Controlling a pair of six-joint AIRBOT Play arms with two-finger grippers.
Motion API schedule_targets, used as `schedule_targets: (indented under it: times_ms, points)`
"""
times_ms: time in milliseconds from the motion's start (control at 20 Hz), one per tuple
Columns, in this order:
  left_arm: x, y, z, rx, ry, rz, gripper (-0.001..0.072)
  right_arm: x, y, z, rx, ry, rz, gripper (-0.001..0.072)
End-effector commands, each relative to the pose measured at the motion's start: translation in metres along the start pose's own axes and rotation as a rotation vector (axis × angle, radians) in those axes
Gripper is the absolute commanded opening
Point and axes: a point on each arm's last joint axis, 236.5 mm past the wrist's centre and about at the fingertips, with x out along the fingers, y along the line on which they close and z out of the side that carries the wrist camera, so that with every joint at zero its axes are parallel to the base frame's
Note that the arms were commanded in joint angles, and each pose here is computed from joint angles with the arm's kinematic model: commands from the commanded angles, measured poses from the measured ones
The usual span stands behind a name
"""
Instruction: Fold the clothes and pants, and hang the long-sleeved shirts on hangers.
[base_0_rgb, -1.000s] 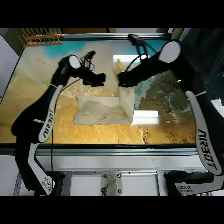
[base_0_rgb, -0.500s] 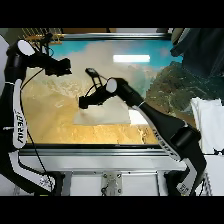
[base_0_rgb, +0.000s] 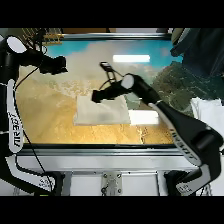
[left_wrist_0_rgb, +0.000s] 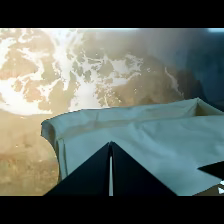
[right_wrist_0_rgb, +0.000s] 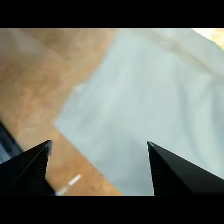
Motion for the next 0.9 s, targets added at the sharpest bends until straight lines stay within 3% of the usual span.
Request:
schedule_targets:
  times_ms: [0, 150, 250, 500, 750, 800, 850]
  points:
    - [0.005, -0.031, -0.007, 0.075, 0.016, -0.027, 0.0006, -0.066, -0.115, -0.058, 0.169, 0.041, -0.183, 0.0661]
    - [0.015, -0.065, -0.013, 0.155, 0.023, -0.058, 0.0007, -0.089, -0.188, -0.115, 0.425, 0.055, -0.226, 0.0664]
    - [0.019, -0.08, -0.013, 0.18, 0.011, -0.072, 0.0007, -0.081, -0.207, -0.128, 0.493, 0.052, -0.181, 0.0664]
    - [0.021, -0.091, -0.013, 0.198, 0.004, -0.084, 0.0007, -0.023, -0.174, -0.107, 0.474, -0.004, 0.041, 0.0662]
    - [0.021, -0.091, -0.014, 0.197, 0.009, -0.084, 0.0006, 0.026, -0.14, -0.094, 0.409, 0.011, 0.072, 0.0658]
    - [0.021, -0.091, -0.014, 0.197, 0.009, -0.084, 0.0006, 0.031, -0.138, -0.09, 0.398, -0.001, 0.065, 0.0599]
    - [0.021, -0.091, -0.015, 0.197, 0.011, -0.085, 0.0007, 0.033, -0.138, -0.083, 0.39, -0.021, 0.056, 0.0408]
